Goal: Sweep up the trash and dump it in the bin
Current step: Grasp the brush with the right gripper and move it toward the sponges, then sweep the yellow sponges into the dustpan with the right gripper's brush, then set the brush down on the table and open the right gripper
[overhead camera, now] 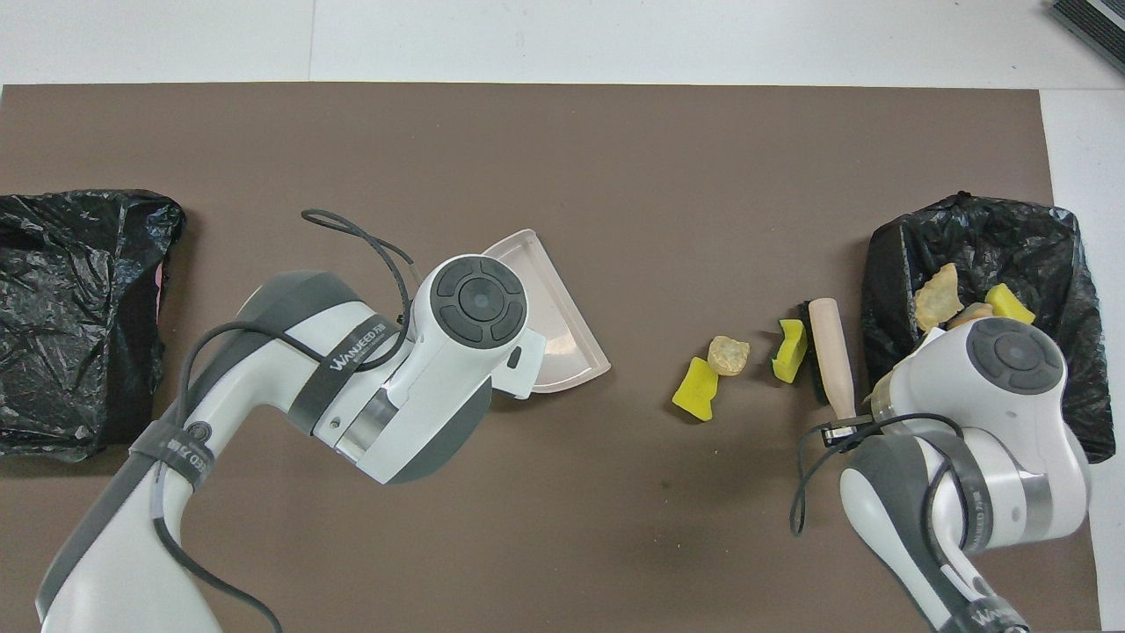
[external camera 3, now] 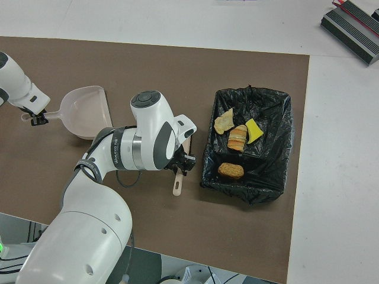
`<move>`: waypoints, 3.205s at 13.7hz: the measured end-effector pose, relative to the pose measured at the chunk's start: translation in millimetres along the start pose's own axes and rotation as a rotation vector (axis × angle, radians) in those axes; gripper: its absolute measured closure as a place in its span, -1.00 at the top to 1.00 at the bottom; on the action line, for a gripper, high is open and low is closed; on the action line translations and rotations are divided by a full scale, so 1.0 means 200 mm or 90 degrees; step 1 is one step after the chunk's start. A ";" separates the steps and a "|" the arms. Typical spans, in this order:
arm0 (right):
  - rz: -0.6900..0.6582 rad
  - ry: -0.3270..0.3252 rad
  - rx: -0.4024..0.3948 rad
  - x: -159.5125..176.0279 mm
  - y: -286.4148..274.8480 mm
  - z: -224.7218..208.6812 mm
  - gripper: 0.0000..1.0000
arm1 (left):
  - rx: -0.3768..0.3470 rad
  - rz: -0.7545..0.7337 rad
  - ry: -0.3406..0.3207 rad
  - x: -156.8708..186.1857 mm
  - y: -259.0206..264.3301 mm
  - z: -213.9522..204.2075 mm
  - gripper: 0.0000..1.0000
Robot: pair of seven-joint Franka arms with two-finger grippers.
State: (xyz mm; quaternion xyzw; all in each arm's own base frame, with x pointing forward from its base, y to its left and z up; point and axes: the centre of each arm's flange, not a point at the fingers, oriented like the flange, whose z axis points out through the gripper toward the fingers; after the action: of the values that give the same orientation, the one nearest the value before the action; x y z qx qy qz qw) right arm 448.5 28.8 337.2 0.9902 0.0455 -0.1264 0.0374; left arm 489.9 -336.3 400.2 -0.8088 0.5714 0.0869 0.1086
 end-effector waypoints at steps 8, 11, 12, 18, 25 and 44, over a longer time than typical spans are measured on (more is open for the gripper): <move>0.020 0.000 0.000 0.00 -0.27 0.03 -0.48 | 0.012 0.090 -0.008 -0.07 0.33 0.07 -0.37; 0.051 -0.003 0.030 0.00 -0.42 0.03 -0.48 | 0.022 0.109 0.001 -0.06 0.41 0.08 -0.37; 0.051 -0.004 0.036 0.01 -0.47 0.02 -0.48 | 0.025 0.112 0.006 -0.05 0.43 0.08 -0.37; 0.005 0.002 0.094 0.09 -0.97 0.02 -0.48 | 0.027 0.113 0.013 -0.05 0.43 0.11 -0.37; -0.029 -0.011 0.177 0.08 -1.45 -0.08 -0.48 | 0.030 0.114 0.022 -0.06 0.41 0.14 -0.37; -0.064 -0.110 0.052 -0.23 -1.08 -0.62 -0.48 | 0.034 0.120 0.038 -0.08 0.34 0.17 -0.37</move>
State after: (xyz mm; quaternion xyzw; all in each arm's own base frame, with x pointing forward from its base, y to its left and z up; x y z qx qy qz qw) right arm 413.2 250.5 454.7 0.9729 0.0865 -0.2144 -0.0052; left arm 418.7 -334.0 367.1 -0.7507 0.6498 0.0577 0.1043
